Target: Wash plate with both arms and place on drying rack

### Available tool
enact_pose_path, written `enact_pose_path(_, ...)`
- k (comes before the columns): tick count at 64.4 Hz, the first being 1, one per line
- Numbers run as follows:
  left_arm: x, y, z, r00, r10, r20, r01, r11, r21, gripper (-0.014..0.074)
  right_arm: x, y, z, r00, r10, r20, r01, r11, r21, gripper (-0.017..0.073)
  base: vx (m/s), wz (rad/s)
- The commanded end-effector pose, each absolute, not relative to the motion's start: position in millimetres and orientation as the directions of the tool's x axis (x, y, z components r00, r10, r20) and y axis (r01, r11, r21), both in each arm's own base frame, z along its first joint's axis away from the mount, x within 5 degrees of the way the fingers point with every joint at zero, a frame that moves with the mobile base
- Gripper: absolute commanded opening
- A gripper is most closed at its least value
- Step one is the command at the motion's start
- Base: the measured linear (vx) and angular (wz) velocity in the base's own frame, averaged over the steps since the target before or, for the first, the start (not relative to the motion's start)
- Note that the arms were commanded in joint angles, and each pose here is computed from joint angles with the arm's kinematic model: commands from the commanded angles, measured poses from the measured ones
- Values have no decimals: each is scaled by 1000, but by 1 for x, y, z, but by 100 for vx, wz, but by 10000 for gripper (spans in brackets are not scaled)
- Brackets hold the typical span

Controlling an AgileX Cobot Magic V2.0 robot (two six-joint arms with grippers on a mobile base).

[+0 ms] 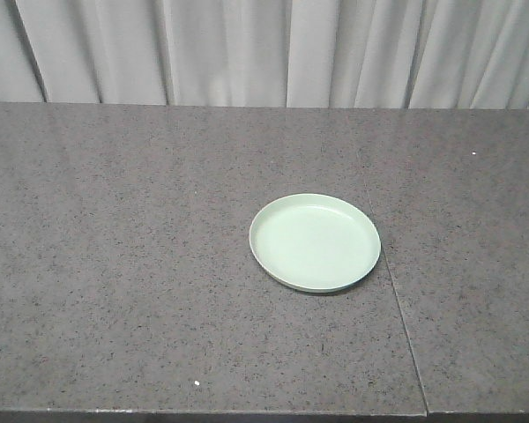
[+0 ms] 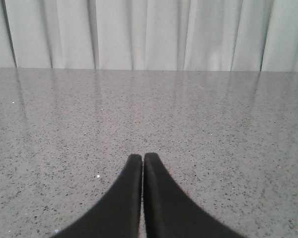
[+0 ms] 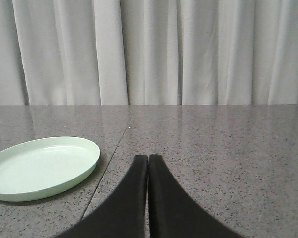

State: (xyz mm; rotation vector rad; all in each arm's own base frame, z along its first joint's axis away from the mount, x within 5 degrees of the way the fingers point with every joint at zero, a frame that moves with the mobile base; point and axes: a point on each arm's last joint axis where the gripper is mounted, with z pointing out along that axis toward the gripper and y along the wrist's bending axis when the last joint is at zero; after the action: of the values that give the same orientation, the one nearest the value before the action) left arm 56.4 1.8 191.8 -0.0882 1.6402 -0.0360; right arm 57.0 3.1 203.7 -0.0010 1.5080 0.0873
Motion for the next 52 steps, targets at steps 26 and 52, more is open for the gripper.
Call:
enact_pose_path(26, 56, 2, 193, 4, -83, -997, -28, 996, -83, -6, 58, 3, 204, 109, 48, -993, -52, 998, 42, -9, 0, 0)
enact_pose_path(52, 56, 2, 193, 4, -83, -997, -28, 996, -83, -6, 58, 3, 204, 109, 48, -993, -52, 998, 42, -9, 0, 0)
